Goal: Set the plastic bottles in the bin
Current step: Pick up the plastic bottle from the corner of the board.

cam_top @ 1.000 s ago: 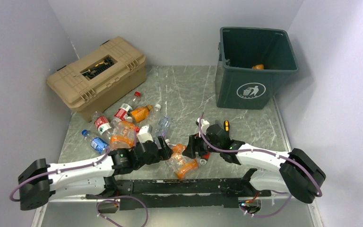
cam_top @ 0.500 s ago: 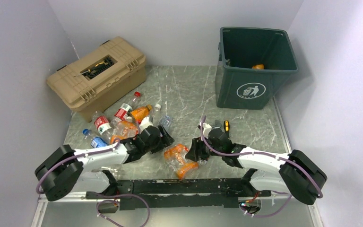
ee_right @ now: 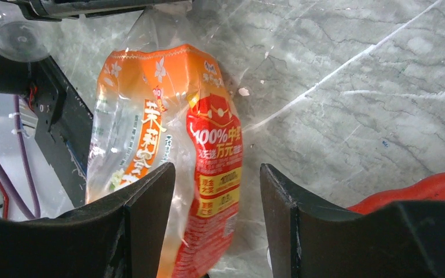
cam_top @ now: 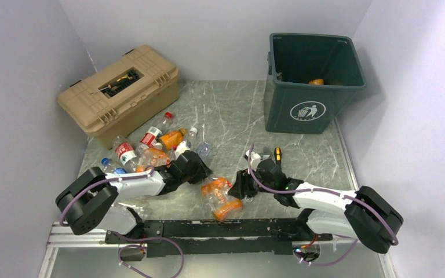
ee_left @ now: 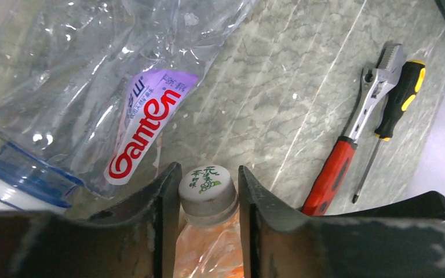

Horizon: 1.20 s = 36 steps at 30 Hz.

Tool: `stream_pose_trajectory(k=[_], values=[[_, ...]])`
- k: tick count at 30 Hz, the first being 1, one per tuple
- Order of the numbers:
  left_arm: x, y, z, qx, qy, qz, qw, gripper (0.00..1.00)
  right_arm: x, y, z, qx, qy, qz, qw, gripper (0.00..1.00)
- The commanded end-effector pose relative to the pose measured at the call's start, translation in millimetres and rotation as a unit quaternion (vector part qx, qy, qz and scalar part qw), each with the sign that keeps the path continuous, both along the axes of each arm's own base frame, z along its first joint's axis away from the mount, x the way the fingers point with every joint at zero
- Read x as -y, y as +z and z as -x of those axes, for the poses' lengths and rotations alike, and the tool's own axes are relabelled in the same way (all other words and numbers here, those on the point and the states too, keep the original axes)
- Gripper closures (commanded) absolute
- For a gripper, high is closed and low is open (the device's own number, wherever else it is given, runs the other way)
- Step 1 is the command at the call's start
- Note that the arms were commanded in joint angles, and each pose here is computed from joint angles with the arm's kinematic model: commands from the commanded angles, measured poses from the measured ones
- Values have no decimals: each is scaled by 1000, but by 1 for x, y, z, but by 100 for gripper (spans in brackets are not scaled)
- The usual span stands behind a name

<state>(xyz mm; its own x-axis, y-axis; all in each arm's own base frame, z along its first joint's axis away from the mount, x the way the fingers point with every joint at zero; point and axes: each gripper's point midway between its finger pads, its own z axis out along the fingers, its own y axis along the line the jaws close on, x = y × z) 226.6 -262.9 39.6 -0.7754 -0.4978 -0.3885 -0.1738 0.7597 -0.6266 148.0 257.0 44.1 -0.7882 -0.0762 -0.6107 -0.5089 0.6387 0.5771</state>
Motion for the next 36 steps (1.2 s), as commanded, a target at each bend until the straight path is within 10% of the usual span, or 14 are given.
stream_pose_trajectory(k=[1, 7, 21, 31, 36], values=[[18, 21, -10, 23, -17, 34, 999, 67, -4, 12, -4, 24, 2, -17, 1000, 41], [20, 50, -11, 58, -46, 31, 997, 100, -4, 33, -6, 36, -5, -28, 999, 34], [8, 259, -13, 350, -180, -17, 919, 100, 5, 188, -3, 188, 10, -131, 973, 0], [1, 345, 25, 516, -304, -52, 799, 100, 21, 291, 0, 352, -6, -231, 907, 0], [6, 353, 23, 527, -309, -54, 790, 100, 16, 326, 7, 394, 10, -290, 872, 0]])
